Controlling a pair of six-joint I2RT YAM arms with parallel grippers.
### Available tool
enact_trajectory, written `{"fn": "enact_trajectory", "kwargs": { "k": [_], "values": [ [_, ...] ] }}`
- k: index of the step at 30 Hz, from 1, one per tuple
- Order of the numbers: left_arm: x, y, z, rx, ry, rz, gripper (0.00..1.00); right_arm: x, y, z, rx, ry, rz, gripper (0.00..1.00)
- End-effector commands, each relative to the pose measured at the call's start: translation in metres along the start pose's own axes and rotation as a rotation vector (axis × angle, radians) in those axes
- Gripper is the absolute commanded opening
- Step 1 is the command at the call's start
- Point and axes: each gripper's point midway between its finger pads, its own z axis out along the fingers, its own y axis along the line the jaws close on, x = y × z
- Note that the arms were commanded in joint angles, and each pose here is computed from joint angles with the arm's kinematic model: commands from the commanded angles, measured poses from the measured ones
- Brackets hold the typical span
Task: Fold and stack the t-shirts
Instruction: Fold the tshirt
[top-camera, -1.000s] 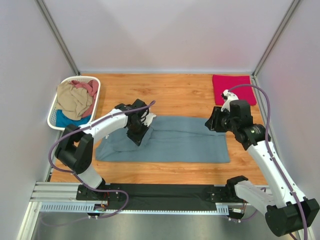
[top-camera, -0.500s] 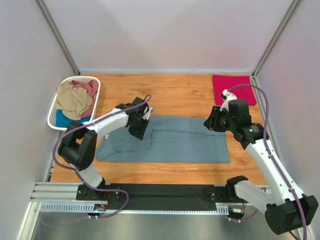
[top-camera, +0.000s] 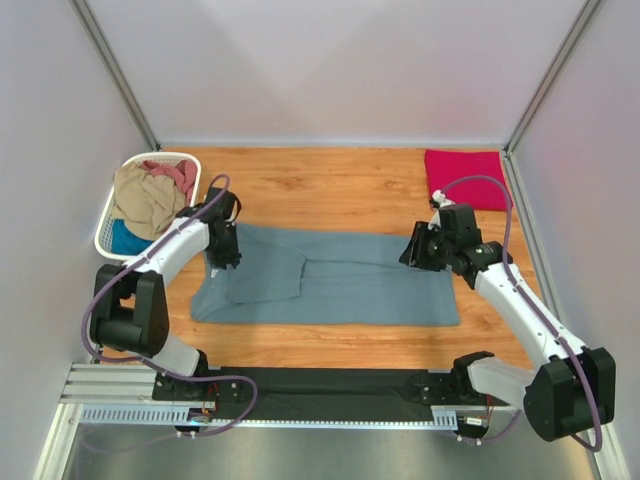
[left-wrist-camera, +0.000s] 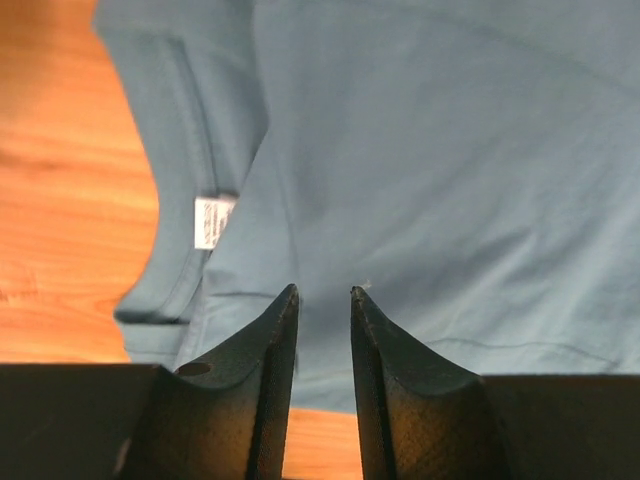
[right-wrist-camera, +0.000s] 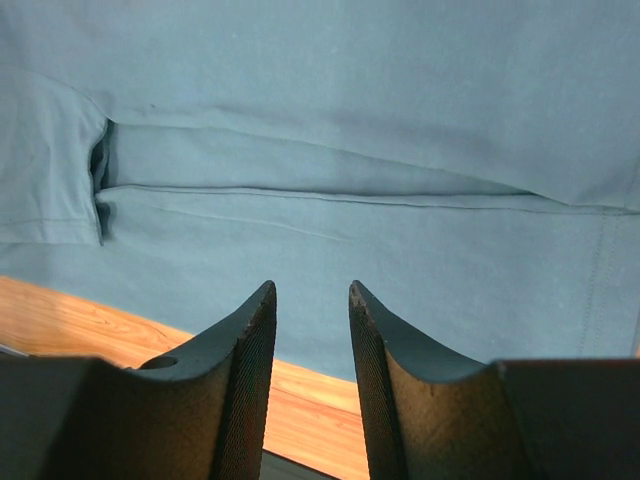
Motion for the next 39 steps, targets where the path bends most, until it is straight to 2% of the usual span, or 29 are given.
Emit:
{"fn": "enact_trajectory", "kwargs": {
  "k": [1, 3, 7, 11, 17, 18, 20, 26, 34, 39],
  "values": [
    [0.021, 0.006, -0.003, 0.038, 0.062, -0.076, 0.35, -0.017, 0.021, -0.004, -0.075, -0.067, 0.008, 0.37],
    [0.025, 0.011, -0.012, 0.042, 0.057, -0.093, 0.35, -0.012, 0.028, 0.001, -0.081, -0.065, 0.007, 0.37],
    [0.039, 0.011, -0.026, 0.084, 0.048, -0.094, 0.37, 0.020, 0.077, 0.014, -0.135, 0.018, -0.054, 0.37],
    [0.065, 0.007, -0.016, 0.120, 0.099, -0.123, 0.40, 0.039, 0.131, 0.036, -0.203, 0.048, -0.088, 0.39],
    [0.070, -0.010, -0.002, 0.215, 0.088, -0.197, 0.46, 0.078, 0.190, 0.086, -0.229, 0.151, -0.151, 0.44],
    [0.072, -0.009, 0.000, 0.207, 0.093, -0.200, 0.46, 0.090, 0.191, 0.098, -0.222, 0.187, -0.159, 0.45],
    [0.074, -0.003, 0.004, 0.173, 0.090, -0.205, 0.46, 0.091, 0.203, 0.107, -0.235, 0.179, -0.161, 0.45],
    [0.064, 0.010, -0.001, 0.112, 0.005, -0.224, 0.48, 0.110, 0.213, 0.134, -0.255, 0.223, -0.177, 0.46],
    [0.067, 0.010, 0.005, 0.112, 0.018, -0.217, 0.50, 0.119, 0.222, 0.150, -0.269, 0.249, -0.174, 0.44],
    [0.063, 0.015, -0.004, 0.092, -0.014, -0.219, 0.50, 0.123, 0.219, 0.156, -0.256, 0.260, -0.175, 0.40]
  ]
}}
